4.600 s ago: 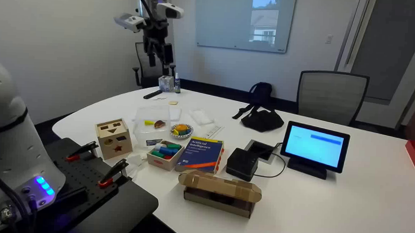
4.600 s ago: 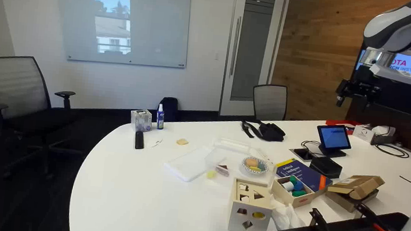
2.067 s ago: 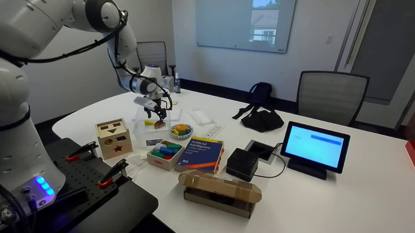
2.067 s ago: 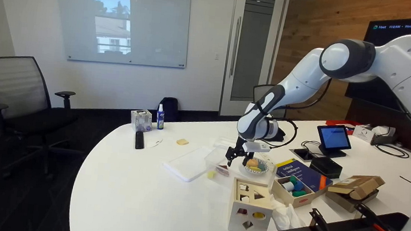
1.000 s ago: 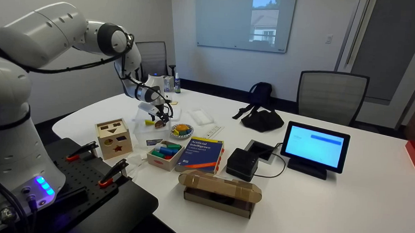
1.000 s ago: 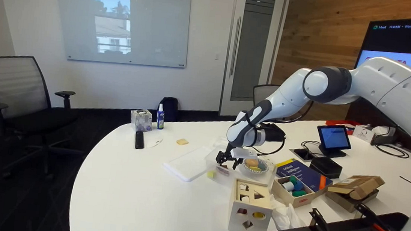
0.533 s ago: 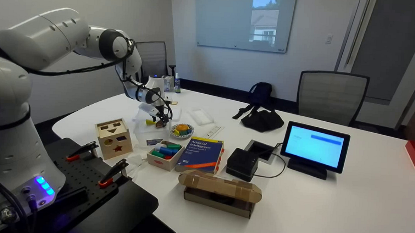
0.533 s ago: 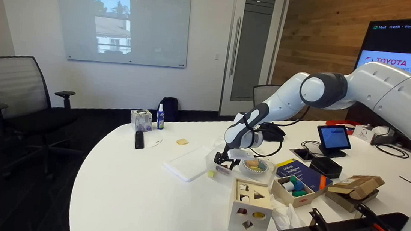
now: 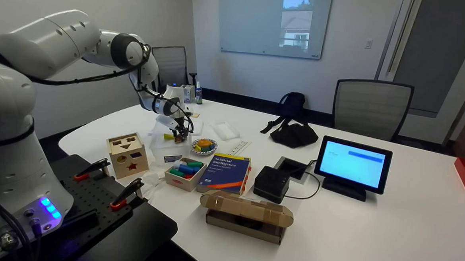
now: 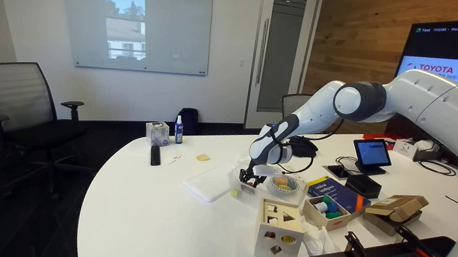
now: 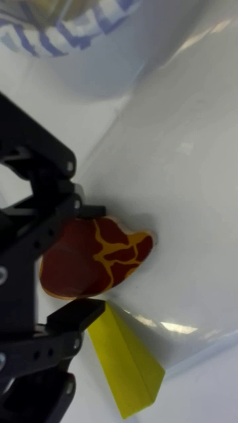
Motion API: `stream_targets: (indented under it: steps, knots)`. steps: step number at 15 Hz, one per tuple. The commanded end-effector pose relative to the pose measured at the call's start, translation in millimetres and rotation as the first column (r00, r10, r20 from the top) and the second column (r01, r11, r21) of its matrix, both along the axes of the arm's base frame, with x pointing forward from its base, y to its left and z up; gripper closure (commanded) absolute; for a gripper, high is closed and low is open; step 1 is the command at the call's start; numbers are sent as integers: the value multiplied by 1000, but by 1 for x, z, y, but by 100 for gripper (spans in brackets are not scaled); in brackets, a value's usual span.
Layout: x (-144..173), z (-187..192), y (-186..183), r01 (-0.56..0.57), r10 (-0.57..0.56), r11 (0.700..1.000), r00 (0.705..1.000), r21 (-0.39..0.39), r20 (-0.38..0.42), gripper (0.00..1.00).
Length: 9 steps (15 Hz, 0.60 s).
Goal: Put the brown object in the black and white bowl.
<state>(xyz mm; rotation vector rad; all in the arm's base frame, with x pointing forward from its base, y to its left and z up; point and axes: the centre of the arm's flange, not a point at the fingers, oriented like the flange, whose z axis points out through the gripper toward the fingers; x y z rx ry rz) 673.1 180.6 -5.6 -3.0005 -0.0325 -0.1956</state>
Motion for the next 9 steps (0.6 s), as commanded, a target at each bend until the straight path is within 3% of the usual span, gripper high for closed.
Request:
stream_targets:
  steps: [1,6,7,9]
  knots:
    - [-17,36,-8,35,-36,999,998,-9,-49,62]
    - [-42,107,-37,47,-47,999,987,-6,-157,62]
    - [-44,123,-45,48,-48,999,986,1,-161,62]
    - [-42,158,-66,98,-97,995,990,8,-98,62]
